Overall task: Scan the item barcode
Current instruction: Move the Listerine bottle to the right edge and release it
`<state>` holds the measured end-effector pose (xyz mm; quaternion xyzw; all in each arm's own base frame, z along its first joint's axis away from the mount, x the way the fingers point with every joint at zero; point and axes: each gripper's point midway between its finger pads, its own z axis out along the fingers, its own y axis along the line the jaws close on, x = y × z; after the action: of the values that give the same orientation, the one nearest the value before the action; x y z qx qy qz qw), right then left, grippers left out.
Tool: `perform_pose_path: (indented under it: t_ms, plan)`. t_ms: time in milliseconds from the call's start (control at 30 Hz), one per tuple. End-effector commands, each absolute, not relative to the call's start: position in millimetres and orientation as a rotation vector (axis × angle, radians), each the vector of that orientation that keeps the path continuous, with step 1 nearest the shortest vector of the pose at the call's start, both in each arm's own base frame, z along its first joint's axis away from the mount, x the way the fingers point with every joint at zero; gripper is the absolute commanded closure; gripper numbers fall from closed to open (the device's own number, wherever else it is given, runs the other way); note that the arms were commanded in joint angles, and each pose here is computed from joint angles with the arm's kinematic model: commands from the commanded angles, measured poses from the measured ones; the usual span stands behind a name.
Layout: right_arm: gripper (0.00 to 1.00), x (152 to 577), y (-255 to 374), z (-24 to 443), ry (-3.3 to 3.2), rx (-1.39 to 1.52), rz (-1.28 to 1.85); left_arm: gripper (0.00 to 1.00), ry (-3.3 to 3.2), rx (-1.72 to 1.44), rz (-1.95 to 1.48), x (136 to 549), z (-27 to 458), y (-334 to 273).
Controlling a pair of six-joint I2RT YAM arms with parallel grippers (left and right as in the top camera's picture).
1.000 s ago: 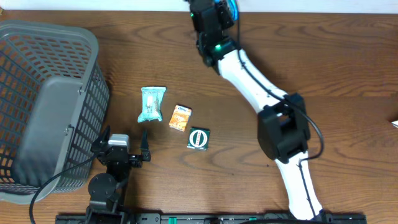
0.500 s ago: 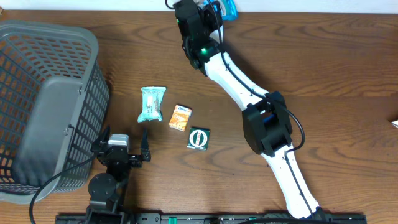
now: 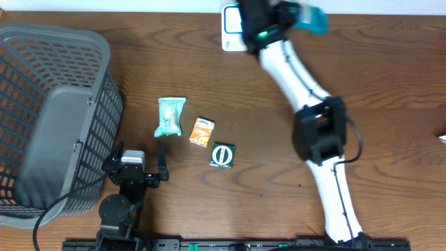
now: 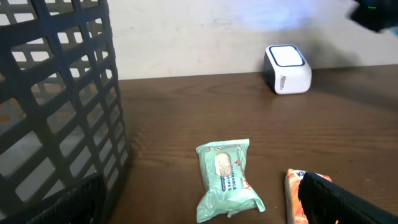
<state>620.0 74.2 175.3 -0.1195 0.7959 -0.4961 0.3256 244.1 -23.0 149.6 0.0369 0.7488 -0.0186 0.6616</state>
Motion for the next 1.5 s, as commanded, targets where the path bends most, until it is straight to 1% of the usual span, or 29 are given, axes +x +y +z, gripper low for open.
perform_pose_path:
  t_ms: [0, 233, 367, 533, 733, 800, 867, 900, 933, 967, 1000, 1100, 1167, 1233, 1333, 1467]
  plan:
    - [0.86, 609, -3, 199, 2.086, -0.020, -1.396, 0.02, 1.748, 0.073, -0.029, 243, 131, -20]
    - [0.88, 583, -122, 165, 2.308, 0.110, -1.420, 0.02, 1.748, 0.073, -0.029, 243, 131, -20]
    - [0.92, 558, -185, 136, 2.460, 0.244, -1.315, 0.02, 1.748, 0.073, -0.029, 243, 131, -20]
    - [0.89, 525, -241, 106, 2.591, 0.443, -1.162, 0.02, 1.748, 0.073, -0.029, 243, 131, -20]
    - [0.87, 483, -305, 90, 2.635, 0.669, -1.136, 0.02, 1.748, 0.073, -0.029, 243, 131, -20]
    - [0.80, 471, -320, 88, 2.632, 0.735, -1.139, 0.02, 1.748, 0.073, -0.029, 243, 131, -20]
    - [0.70, 462, -331, 86, 2.634, 0.783, -1.130, 0.02, 1.748, 0.073, -0.029, 243, 131, -20]
    - [0.62, 459, -333, 84, 2.644, 0.794, -1.110, 0.02, 1.748, 0.073, -0.029, 243, 131, -20]
    - [0.51, 456, -335, 82, 2.646, 0.817, -1.088, 0.02, 1.748, 0.073, -0.029, 243, 131, -20]
    - [0.43, 453, -338, 80, 2.642, 0.854, -1.069, 0.02, 1.748, 0.073, -0.029, 243, 131, -20]
    - [0.39, 451, -339, 79, 2.635, 0.887, -1.052, 0.03, 1.748, 0.073, -0.029, 243, 131, -20]
    - [0.33, 451, -335, 72, 2.646, 0.922, -0.961, 0.02, 1.748, 0.073, -0.029, 243, 131, -20]
    - [0.19, 455, -329, 68, 2.666, 0.914, -0.895, 0.02, 1.748, 0.073, -0.029, 243, 131, -20]
    - [0.01, 460, -320, 66, 2.684, 0.893, -0.846, 0.02, 1.748, 0.073, -0.029, 243, 131, -20]
    - [0.01, 468, -308, 71, 2.681, 0.858, -0.839, 0.03, 1.748, 0.073, -0.029, 243, 131, -20]
    - [0.01, 487, -278, 93, 2.653, 0.794, -0.785, 0.02, 1.748, 0.073, -0.029, 243, 131, -20]
